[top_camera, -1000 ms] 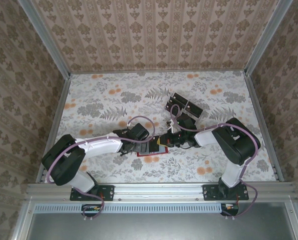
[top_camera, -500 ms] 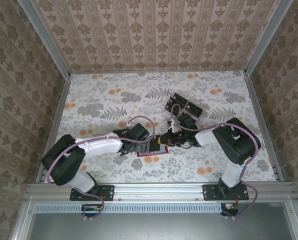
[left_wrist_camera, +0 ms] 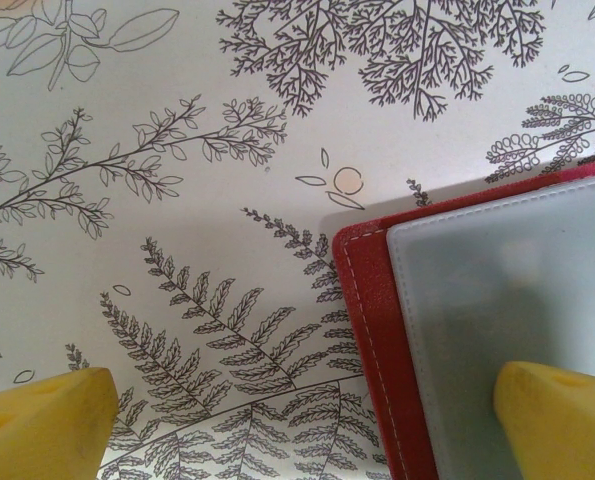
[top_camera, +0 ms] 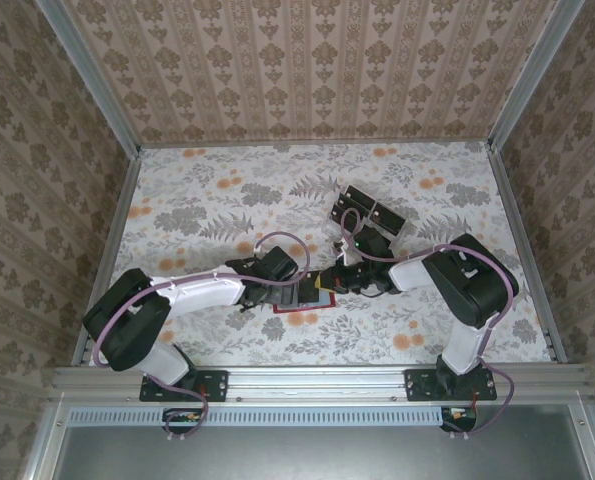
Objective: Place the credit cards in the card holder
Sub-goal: Insert the credit card into the card slot.
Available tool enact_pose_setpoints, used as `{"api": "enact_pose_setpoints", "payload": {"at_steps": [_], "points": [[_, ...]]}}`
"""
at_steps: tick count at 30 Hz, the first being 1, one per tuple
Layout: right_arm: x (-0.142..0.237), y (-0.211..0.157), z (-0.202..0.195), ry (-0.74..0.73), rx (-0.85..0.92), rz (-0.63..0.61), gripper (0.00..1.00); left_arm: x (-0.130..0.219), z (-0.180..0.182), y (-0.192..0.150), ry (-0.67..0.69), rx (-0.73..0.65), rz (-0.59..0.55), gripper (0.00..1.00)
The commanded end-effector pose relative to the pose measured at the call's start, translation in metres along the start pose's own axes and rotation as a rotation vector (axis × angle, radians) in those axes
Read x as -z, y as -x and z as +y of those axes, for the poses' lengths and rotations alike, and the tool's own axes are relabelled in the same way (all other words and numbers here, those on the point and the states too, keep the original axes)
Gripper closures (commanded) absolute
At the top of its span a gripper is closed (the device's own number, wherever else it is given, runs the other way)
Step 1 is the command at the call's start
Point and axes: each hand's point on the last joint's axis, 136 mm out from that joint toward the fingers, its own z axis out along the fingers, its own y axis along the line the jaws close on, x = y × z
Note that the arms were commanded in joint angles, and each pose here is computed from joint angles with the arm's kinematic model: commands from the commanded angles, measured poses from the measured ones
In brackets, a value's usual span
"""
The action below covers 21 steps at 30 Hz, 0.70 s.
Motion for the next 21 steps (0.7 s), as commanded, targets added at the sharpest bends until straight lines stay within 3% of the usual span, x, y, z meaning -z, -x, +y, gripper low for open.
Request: {"api": "enact_pose_setpoints", "payload": {"at_steps": [1,21], "points": [[-0.006,-0.008,-0.007,-0.022,-0.003,0.04,1.0,-0.008,0.014,-0.026,0.063,-0.029,0.084,0.0],[-0.007,-0.019,-0.004,-0.013,0.007,0.077,1.0,-0.009,0.013,-0.025,0.061,-0.029,0.083,0.0]]}}
